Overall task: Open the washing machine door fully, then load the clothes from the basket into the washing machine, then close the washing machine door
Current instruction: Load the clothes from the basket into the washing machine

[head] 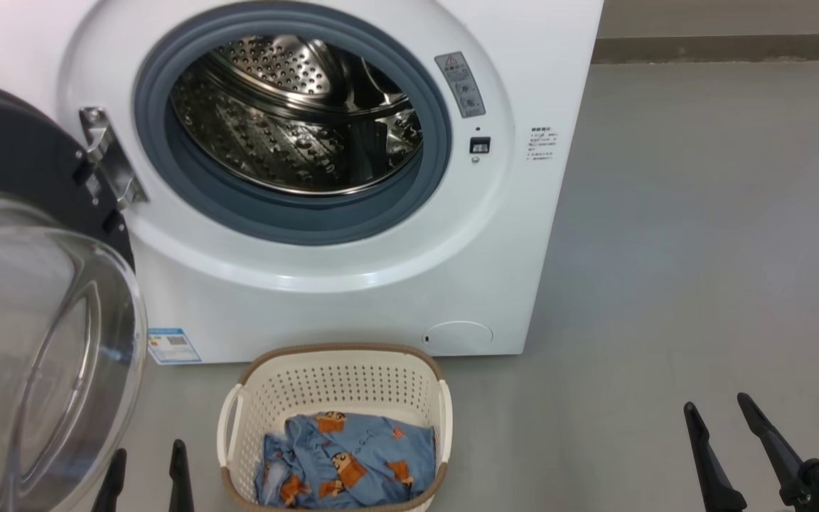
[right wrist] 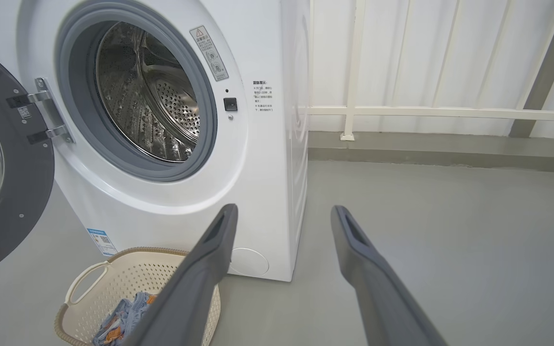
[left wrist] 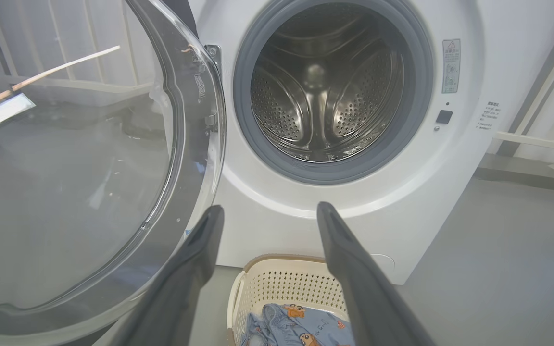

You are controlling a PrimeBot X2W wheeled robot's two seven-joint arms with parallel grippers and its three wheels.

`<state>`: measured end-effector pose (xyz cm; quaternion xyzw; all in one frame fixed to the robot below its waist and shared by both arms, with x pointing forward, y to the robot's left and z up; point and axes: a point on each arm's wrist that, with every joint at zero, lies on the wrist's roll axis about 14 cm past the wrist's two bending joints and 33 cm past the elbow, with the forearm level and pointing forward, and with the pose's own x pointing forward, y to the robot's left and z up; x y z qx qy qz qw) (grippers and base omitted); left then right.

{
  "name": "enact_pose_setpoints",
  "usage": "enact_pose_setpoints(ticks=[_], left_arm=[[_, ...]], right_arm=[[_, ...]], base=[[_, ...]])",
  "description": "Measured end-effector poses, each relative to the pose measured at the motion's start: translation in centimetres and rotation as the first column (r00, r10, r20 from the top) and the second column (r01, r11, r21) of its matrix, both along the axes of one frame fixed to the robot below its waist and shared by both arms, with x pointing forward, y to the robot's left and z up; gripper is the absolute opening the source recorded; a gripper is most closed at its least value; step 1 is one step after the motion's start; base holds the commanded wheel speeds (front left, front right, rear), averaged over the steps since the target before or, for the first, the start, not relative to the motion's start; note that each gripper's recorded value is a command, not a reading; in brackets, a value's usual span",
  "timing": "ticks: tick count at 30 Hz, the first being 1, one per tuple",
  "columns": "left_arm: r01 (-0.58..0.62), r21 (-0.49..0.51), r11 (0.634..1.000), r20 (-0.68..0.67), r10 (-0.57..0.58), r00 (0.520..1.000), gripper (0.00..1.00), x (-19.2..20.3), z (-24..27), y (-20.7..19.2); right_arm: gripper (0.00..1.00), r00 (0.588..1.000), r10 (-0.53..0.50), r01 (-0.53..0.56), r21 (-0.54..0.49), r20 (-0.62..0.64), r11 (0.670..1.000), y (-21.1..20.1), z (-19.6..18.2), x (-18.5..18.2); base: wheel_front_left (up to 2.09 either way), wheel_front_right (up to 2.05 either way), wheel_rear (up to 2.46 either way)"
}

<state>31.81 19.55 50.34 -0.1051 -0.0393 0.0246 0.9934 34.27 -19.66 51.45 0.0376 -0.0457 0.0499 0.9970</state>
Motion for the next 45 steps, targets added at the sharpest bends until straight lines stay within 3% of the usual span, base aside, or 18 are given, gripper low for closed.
enact_pose_setpoints(ticks=[11,28,37,45], left_arm=[[-0.001,0.008,1.0,-0.017,0.001,1.0,1.0,0.2,-0.5,0.0],[0.03,0.004,1.0,-0.042,-0.03,0.999,1.0,0.7,-1.2,-1.0],[0.15,0.013,0.989,-0.088,-0.148,0.985,1.0,2.1,-2.7,-4.3],[0.268,0.014,0.963,-0.22,-0.258,0.941,1.0,6.8,-5.6,-7.0]], right_arm=[[1.0,1.0,-0.005,0.005,0.001,-0.008,1.0,-0.1,-0.2,0.1],[1.0,0.999,-0.02,0.02,0.015,-0.035,1.0,-0.2,-1.1,0.1],[1.0,0.998,-0.036,0.038,0.05,-0.044,0.998,0.1,-1.5,1.0],[1.0,0.997,-0.036,0.043,0.089,-0.071,0.995,1.1,-2.6,3.0]], base=[[0.95,-0.95,0.0],[0.04,-0.04,0.0],[0.0,0.0,0.0],[0.0,0.0,0.0]])
